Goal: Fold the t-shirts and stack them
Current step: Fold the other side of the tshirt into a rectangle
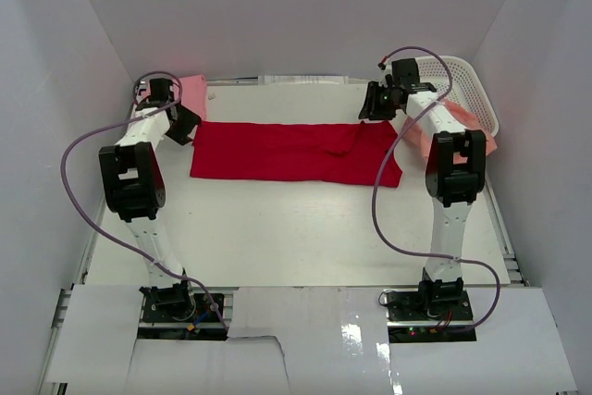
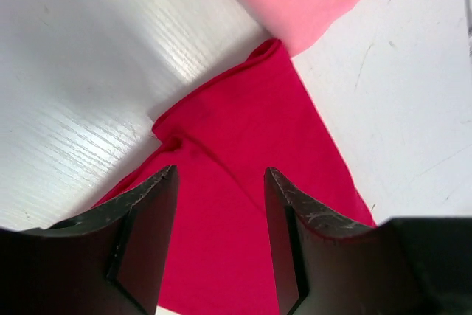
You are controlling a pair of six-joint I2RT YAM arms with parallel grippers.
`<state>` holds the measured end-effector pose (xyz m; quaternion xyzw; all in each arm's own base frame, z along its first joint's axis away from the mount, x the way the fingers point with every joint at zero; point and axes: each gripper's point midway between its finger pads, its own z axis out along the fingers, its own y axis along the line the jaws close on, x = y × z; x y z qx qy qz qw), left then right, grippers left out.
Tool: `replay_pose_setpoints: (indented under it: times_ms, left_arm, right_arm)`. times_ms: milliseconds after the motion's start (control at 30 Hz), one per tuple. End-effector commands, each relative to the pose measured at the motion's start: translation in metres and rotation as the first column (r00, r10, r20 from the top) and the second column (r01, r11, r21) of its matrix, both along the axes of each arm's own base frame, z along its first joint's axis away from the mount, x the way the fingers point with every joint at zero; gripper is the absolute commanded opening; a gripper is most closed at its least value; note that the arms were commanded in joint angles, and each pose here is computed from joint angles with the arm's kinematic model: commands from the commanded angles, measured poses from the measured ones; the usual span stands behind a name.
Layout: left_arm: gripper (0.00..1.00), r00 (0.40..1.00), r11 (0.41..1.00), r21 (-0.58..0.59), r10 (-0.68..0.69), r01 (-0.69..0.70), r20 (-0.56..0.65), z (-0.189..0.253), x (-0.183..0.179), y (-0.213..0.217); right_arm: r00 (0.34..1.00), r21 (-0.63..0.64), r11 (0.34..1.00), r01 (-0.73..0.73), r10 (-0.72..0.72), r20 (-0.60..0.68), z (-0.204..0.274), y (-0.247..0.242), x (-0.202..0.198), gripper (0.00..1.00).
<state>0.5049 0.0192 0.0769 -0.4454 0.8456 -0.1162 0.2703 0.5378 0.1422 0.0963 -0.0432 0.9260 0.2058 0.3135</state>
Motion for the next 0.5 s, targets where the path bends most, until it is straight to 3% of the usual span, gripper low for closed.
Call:
replay_pose_setpoints:
  times_ms: [0, 167, 333, 467]
  left_arm:
    - [0.61, 0.991, 0.995, 0.094, 0.017, -0.030, 0.136, 0.063, 0.012, 0.015]
    - [0.61, 0.980, 0.989, 0.145, -0.049, 0.021, 0.193, 0.092, 0.008, 0.002]
    - [0.59, 0.932, 0.957, 0.139, -0.281, 0.254, 0.231, 0.106, -0.002, -0.077]
    - [0.58, 0.853, 0.891, 0.000, -0.436, 0.455, 0.287, 0.097, -0.017, -0.145]
  right_arm:
    - [0.984, 0.068, 0.997, -0.036, 0.024, 0.175, 0.062, 0.007, 0.001, 0.46]
    - [0.993, 0.109, 0.992, -0.065, 0.054, 0.103, 0.051, 0.011, -0.047, 0.46]
    - [0.994, 0.192, 0.976, -0.105, 0.097, 0.052, 0.048, 0.023, -0.086, 0.46]
    - [0.989, 0.244, 0.961, -0.128, 0.142, -0.041, 0.035, 0.031, -0.104, 0.46]
